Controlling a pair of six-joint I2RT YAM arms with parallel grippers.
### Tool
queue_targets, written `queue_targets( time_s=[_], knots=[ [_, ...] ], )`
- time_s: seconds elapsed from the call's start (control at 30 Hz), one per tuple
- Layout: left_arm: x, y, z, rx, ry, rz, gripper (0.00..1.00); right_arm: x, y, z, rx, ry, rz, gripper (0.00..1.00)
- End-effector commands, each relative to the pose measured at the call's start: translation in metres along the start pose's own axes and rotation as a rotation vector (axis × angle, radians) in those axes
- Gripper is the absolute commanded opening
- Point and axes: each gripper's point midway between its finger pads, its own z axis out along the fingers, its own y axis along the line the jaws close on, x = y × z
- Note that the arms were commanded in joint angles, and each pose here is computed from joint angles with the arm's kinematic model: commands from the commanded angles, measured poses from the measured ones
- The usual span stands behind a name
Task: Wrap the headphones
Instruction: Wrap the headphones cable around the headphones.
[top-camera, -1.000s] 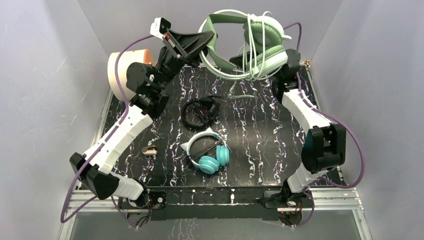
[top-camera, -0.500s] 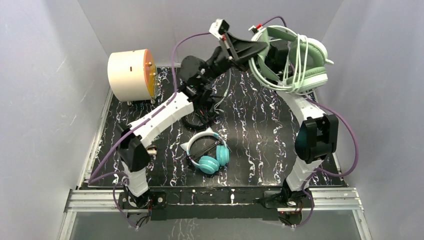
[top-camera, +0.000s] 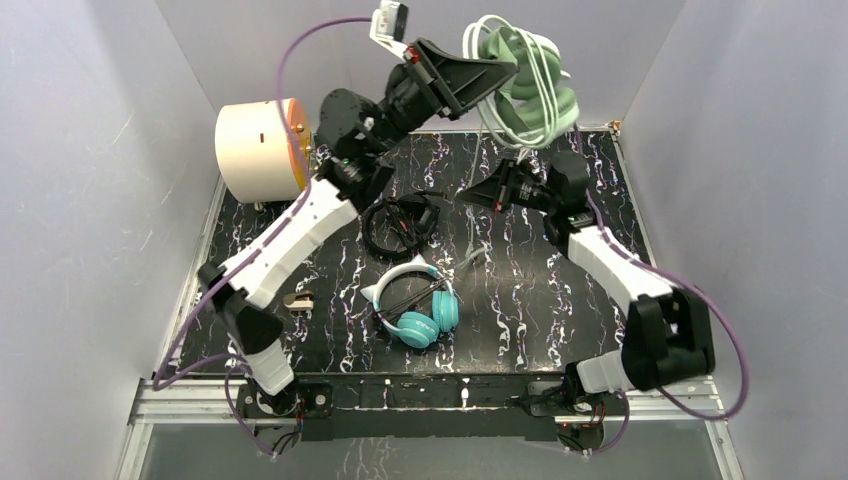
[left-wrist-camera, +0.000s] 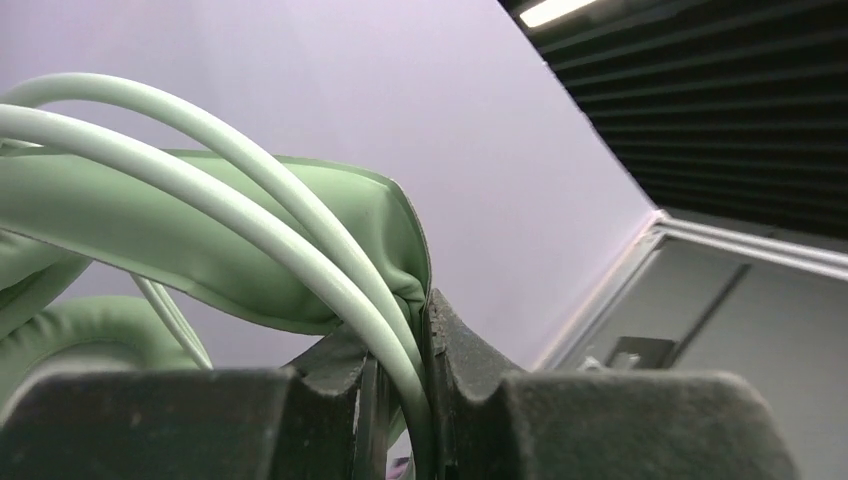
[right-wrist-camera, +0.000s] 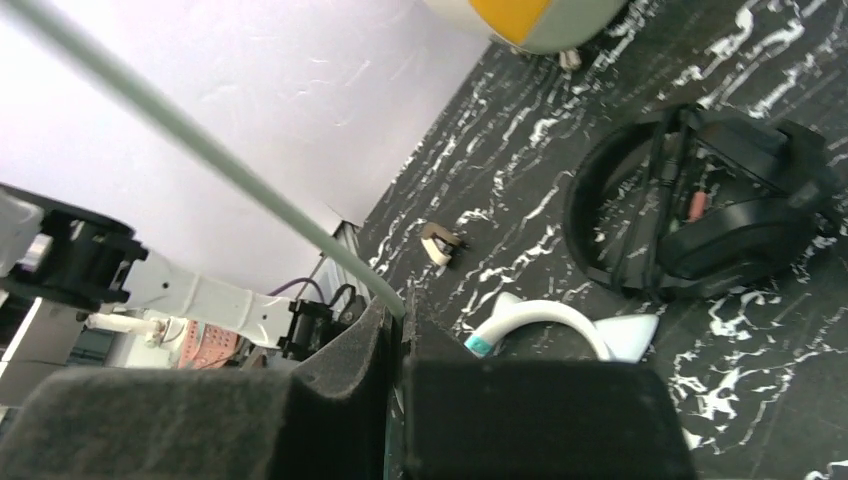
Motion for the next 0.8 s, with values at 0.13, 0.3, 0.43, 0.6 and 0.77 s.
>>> queue_targets(
  time_s=[0.13, 0.3, 0.43, 0.6, 0.77],
  knots=[
    [-0.067, -0.116, -0.037, -0.010, -0.242, 0.660, 0.00, 0.000, 0.073, -0.033, -0.059, -0.125, -0.047, 0.00],
    [-0.079, -0.081, -0.050, -0.208, -0.235, 0.812, 0.00, 0.031, 0.100, -0.053, -0.077, -0.036, -0.063, 0.00],
    [-0.080, -0.050, -0.068, -0.356, -0.177, 0.943, 0.00, 0.064, 0.117, -0.079, -0.058, 0.028, -0.081, 0.00],
    [-0.068, -0.006, -0.087, -0.469, -0.089, 0.994, 0.00, 0.084, 0.149, -0.100, -0.126, 0.080, -0.103, 0.00],
    [-0.049, 0.019, -0.127, -0.657, 0.076, 0.941, 0.00, 0.060, 0.124, -0.120, 0.215, 0.080, -0.316, 0.00]
  ],
)
